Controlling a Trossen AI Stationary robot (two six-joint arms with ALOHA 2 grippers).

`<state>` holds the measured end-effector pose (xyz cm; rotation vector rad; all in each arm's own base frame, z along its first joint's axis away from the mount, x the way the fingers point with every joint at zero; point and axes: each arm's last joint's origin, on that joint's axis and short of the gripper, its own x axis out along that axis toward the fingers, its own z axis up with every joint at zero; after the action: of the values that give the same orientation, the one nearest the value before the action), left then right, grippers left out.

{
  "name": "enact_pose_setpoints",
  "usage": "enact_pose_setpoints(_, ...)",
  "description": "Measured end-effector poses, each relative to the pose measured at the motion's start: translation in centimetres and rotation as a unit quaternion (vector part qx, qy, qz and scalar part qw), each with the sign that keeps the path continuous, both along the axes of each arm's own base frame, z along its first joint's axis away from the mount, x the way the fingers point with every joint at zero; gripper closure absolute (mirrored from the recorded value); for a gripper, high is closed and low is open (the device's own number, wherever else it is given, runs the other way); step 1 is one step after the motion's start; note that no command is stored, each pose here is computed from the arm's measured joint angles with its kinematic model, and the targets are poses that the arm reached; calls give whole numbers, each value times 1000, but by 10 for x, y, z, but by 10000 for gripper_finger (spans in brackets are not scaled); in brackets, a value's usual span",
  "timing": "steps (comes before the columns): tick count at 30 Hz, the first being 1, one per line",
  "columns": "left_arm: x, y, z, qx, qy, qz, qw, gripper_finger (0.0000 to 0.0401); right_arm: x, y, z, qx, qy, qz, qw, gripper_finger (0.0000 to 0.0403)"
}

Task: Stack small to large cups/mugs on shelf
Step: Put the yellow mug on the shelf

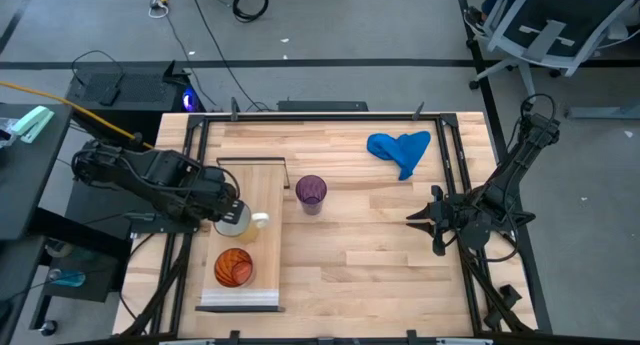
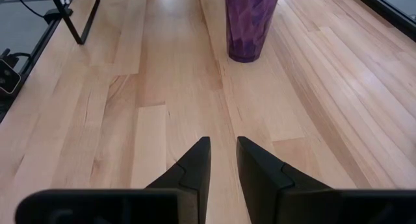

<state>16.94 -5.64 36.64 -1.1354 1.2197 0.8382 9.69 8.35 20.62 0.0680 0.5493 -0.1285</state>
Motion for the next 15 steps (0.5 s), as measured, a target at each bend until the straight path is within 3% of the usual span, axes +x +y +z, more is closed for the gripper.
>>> enact_pose_setpoints(6, -7, 2, 3, -9, -7, 19, 1000, 300, 0, 0, 0, 7, -1, -4, 1000, 320)
enact_pose_setpoints(15, -8, 3, 4, -8, -12, 21, 1000, 285, 0, 0, 0, 6, 0, -5, 1000, 320)
